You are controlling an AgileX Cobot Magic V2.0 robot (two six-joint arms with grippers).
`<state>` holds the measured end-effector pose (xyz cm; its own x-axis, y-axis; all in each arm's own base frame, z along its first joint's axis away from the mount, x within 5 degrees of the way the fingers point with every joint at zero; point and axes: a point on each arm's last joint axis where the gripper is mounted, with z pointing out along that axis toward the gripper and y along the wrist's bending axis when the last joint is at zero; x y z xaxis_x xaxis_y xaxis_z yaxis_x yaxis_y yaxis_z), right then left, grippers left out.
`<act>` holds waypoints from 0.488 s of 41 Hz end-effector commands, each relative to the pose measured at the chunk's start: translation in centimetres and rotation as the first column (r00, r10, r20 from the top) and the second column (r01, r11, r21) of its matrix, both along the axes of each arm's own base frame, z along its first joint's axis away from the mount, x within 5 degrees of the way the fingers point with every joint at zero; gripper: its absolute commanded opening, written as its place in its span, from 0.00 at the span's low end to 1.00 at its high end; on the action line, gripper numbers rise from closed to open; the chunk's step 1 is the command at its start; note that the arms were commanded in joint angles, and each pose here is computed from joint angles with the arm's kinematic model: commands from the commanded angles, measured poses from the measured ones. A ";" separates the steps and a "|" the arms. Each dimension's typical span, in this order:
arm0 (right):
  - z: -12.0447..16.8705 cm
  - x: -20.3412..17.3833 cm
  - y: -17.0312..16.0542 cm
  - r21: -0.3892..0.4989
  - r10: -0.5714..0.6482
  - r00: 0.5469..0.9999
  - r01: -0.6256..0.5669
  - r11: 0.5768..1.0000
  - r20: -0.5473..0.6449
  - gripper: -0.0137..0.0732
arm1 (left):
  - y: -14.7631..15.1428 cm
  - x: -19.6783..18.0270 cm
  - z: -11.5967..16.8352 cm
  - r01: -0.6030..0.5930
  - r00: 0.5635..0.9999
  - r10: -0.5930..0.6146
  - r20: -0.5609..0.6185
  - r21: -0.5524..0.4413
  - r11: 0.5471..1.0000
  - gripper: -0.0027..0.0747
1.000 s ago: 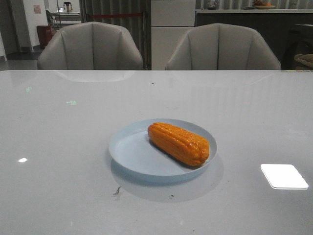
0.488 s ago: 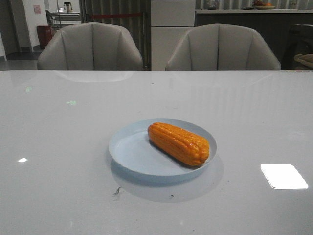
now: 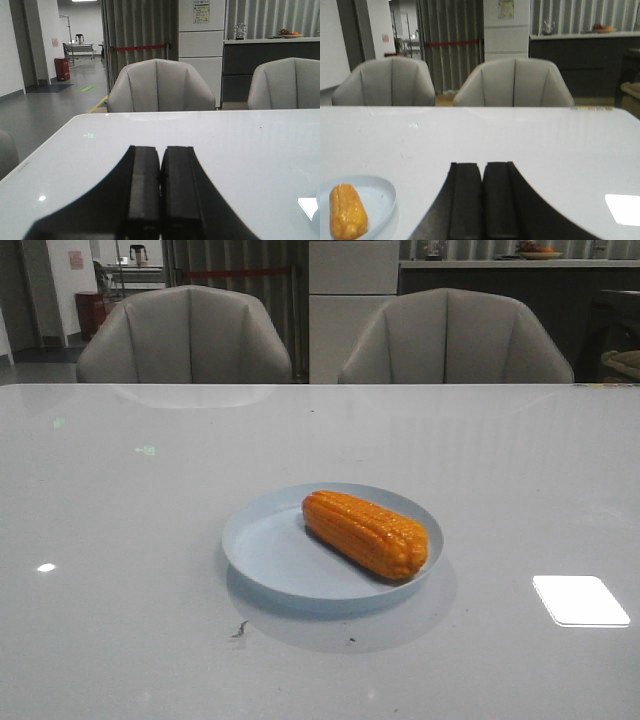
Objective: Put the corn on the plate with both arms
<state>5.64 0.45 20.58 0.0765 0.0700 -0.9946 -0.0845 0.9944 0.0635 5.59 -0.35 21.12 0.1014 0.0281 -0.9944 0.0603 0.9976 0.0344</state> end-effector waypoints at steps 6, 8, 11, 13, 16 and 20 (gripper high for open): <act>0.1 -0.3 0.0 -0.011 0.000 0.999 0.000 1.000 -0.037 0.19 | 0.1 -0.1 -0.4 -0.006 0.998 0.007 0.063 -0.015 1.000 0.16; 0.0 -0.3 0.0 -0.012 0.001 0.999 -0.002 1.000 -0.051 0.19 | 0.1 -0.1 -0.4 -0.006 0.998 0.007 0.063 -0.015 1.000 0.16; -0.1 -0.3 0.0 -0.013 0.002 0.998 -0.002 1.000 -0.059 0.19 | 0.1 -0.1 -0.4 -0.006 0.998 0.007 0.063 -0.015 1.000 0.16; -0.1 -0.3 0.0 -0.013 0.002 0.998 -0.002 1.000 -0.058 0.19 | 0.1 -0.1 -0.4 -0.006 0.998 0.007 0.063 -0.015 1.000 0.16; -0.1 -0.3 0.0 -0.013 0.002 0.998 -0.002 1.000 -0.058 0.19 | 0.1 -0.1 -0.4 -0.006 0.998 0.007 0.063 -0.015 1.000 0.16; -0.1 -0.3 0.0 -0.013 0.002 0.998 -0.002 1.000 -0.058 0.19 | 0.1 -0.1 -0.4 -0.006 0.998 0.007 0.063 -0.015 1.000 0.16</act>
<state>5.61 0.59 18.89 -0.1088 0.0538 -0.9926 -0.0882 0.9941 0.0635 5.59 -0.35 21.12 0.1014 0.0281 -0.9944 0.0603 0.9976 0.0344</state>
